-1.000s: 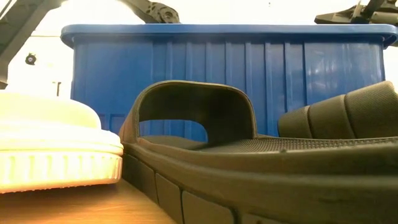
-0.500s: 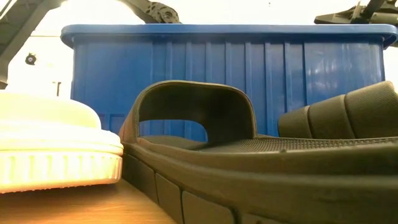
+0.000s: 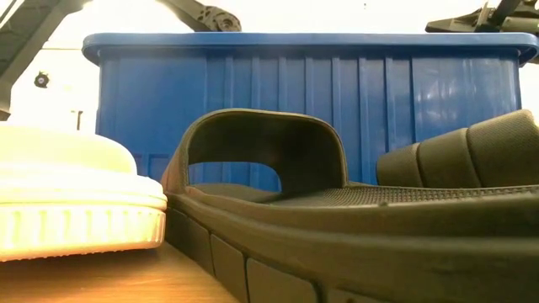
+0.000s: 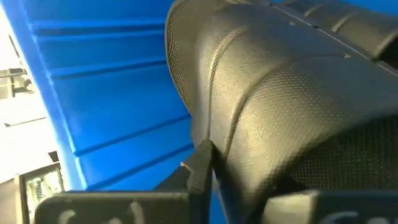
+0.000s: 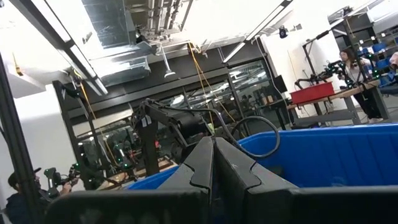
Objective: Pick and place slides into bin
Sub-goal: Put the black slide into the blue bin
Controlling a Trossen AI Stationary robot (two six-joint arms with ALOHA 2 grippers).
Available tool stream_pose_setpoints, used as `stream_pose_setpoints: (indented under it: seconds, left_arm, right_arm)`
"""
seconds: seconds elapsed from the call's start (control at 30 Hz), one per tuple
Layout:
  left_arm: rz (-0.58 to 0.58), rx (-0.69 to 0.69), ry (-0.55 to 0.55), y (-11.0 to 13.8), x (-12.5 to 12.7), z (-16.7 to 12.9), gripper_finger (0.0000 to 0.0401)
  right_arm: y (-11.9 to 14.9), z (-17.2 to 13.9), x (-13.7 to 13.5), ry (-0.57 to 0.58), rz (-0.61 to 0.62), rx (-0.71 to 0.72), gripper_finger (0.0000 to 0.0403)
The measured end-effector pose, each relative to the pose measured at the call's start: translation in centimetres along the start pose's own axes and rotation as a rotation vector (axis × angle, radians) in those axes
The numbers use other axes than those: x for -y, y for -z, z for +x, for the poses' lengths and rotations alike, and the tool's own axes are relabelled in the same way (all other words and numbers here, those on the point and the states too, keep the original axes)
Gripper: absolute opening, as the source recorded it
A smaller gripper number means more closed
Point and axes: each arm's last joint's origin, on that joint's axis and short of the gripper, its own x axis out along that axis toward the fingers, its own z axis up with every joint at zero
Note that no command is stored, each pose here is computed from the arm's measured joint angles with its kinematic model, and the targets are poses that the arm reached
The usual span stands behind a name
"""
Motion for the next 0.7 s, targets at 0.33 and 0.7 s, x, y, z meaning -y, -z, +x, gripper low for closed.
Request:
stream_pose_setpoints:
  seconds: [0.33,0.7]
  left_arm:
    - [0.101,-0.029,0.139,0.15,0.19,0.2,0.0137]
    - [0.177,-0.019,0.162,0.02,-0.24,-0.24,0.0216]
  right_arm:
    - [0.0,0.0,0.0,0.0,0.0,0.0,0.0008]
    - [-0.02,0.0,0.0,0.0,0.001,0.001,0.0008]
